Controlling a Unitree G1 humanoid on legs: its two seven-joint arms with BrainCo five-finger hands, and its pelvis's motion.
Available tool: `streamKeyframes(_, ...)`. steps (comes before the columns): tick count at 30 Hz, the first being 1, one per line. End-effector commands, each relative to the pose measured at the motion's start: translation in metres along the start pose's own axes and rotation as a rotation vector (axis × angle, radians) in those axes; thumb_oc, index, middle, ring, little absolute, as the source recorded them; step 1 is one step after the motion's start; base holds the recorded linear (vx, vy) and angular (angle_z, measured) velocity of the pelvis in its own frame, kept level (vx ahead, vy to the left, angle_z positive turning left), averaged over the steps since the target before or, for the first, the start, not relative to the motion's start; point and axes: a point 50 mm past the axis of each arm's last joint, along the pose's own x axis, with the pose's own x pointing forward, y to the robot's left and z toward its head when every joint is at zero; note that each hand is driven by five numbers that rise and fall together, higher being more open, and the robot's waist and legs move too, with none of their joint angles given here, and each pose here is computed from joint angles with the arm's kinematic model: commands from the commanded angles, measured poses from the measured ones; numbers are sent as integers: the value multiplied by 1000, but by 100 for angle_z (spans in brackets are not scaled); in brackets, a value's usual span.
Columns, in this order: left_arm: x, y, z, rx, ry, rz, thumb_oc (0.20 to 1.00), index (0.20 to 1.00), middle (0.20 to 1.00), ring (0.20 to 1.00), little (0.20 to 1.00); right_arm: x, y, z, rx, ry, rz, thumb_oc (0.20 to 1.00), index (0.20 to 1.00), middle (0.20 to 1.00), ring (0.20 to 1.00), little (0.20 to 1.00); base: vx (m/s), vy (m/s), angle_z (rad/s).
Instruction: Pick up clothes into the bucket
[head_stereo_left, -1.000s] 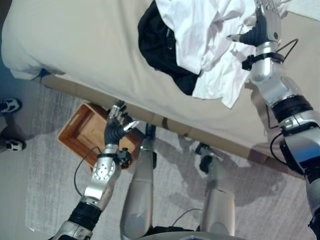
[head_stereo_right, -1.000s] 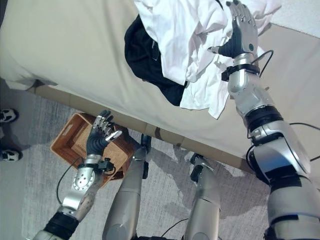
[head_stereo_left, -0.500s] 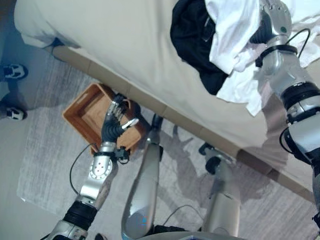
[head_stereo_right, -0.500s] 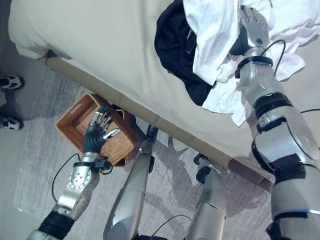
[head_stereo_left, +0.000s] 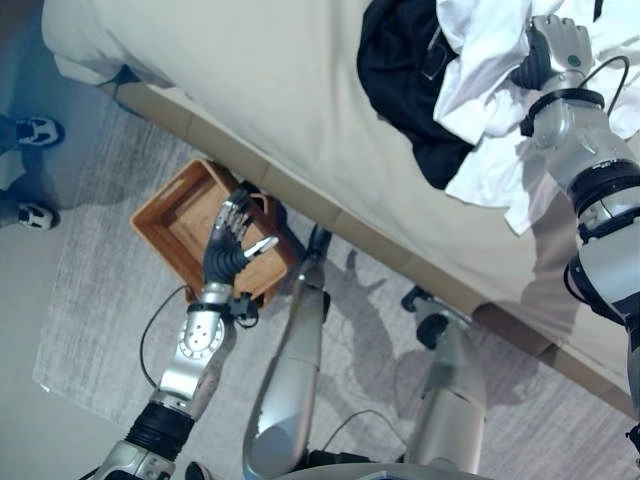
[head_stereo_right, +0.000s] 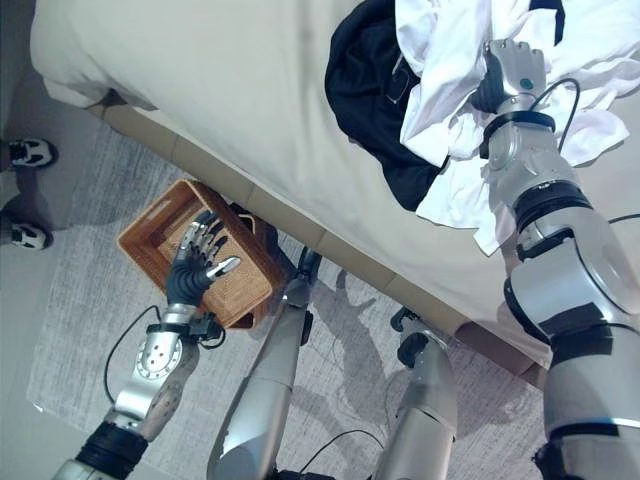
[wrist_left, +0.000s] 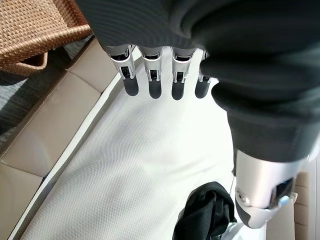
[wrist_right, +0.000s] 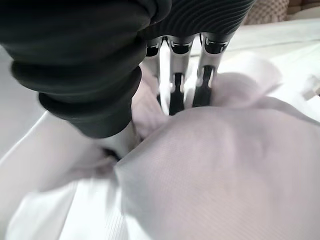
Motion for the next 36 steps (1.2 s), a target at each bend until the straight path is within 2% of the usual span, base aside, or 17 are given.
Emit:
streamKeyframes(1,1,-3,17,-23,-96,-12,1000,1000,1000,1000,1000,2,-12,-9,-1,12,-33,200,200,200,200,200,0,0,0)
streamKeyframes(8,0,-2,9,-16,-65,-8,1000,1000,1000,1000,1000,-8,-7,-2,181,-55,-45,200,200,200,200,200,1,1,-1)
streamKeyframes(14,-4,5,-3,3,-12,12,1000,1000,1000,1000,1000,-32,9,-3,353,-112,-7,200,200,200,200,200,-8,-5,-9)
streamKeyframes(18,-8,13,-13,31,34,23,1000,1000,1000,1000,1000,-61,31,-9,476,-126,59,200,200,200,200,200,27,-10,-14)
streamKeyframes(22,-17,25,-27,34,108,59,1000,1000,1000,1000,1000,-107,54,-23,732,-78,135,200,200,200,200,200,89,-41,-11)
streamKeyframes(25,-20,27,-31,38,130,69,1000,1000,1000,1000,1000,-113,54,-26,790,-65,123,200,200,200,200,200,62,-31,-16)
streamKeyframes(30,-25,31,-44,89,200,53,1000,1000,1000,1000,1000,-137,51,-21,1112,-64,82,200,200,200,200,200,110,-26,-16)
streamKeyframes(36,-27,31,-49,138,237,17,1000,1000,1000,1000,1000,-131,34,-3,1211,-177,88,200,200,200,200,200,87,1,-22)
